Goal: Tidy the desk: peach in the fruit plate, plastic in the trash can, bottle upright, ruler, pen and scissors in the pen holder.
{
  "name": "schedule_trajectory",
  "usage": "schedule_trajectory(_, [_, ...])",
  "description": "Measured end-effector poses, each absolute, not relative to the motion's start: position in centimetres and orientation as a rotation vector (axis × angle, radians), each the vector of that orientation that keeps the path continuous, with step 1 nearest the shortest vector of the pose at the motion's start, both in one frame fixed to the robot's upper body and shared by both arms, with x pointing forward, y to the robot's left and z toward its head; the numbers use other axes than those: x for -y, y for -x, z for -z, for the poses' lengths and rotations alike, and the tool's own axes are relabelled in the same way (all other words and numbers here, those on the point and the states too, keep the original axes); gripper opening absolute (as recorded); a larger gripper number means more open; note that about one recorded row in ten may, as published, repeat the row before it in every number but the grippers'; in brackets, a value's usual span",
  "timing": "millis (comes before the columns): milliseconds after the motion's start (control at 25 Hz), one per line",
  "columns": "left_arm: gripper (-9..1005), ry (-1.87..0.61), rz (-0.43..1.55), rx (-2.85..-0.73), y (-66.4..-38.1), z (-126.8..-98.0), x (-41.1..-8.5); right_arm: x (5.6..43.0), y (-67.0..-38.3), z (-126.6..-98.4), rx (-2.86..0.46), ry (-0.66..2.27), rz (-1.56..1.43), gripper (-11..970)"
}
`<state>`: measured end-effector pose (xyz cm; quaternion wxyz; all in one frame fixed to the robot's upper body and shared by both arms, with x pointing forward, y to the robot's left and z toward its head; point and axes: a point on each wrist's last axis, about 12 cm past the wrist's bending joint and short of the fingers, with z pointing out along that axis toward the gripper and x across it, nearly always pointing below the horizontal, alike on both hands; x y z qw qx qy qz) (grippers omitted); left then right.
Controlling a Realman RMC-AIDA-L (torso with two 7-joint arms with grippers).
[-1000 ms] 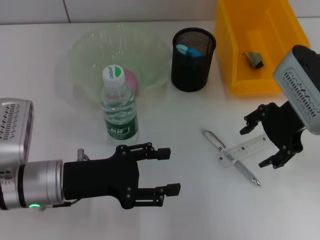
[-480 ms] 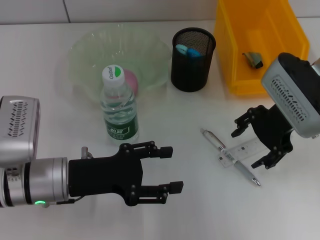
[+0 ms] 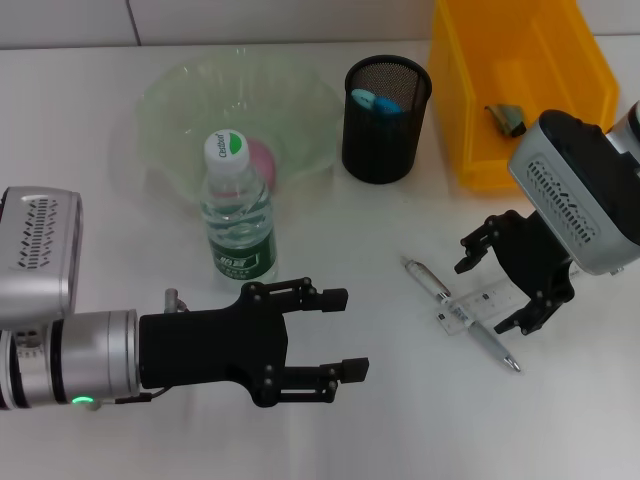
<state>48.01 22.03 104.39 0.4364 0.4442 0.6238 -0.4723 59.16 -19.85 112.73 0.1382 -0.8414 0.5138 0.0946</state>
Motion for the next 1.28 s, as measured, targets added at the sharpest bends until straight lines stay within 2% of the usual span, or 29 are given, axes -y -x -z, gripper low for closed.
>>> schedule_trajectory(160, [771, -1.112, 1.17, -1.55, -48.4, -104.6, -21.8, 19.9, -59.3, -112.5, -1.497, 2.457, -0.265, 785])
schedule_trajectory(360, [771, -1.119, 1.164, -1.546, -48.7, -104.7, -21.7, 19.8, -59.3, -112.2, -1.515, 2.467, -0.271, 600])
schedule_trajectory(800, [771, -1.124, 1.16, -1.542, -48.8, -104.8, -21.6, 19.8, -59.3, -112.2, -1.571, 2.431, -0.282, 390])
schedule_trajectory(1000, [771, -1.126, 1.162, -1.542, -48.8, -104.8, -21.7, 19.9, -59.5, -114.1, -1.626, 2.334, -0.261, 369])
schedule_trajectory(1160, [771, -1.126, 1.16, -1.543, -48.8, -104.7, -21.7, 20.5, -59.5, -116.2, -1.668, 2.212, -0.284, 245])
schedule_trajectory(1280, [771, -1.127, 1.159, -1.545, -48.8, -104.7, -21.8, 20.9, -59.2, -116.7, -1.695, 2.181, -0.323, 244])
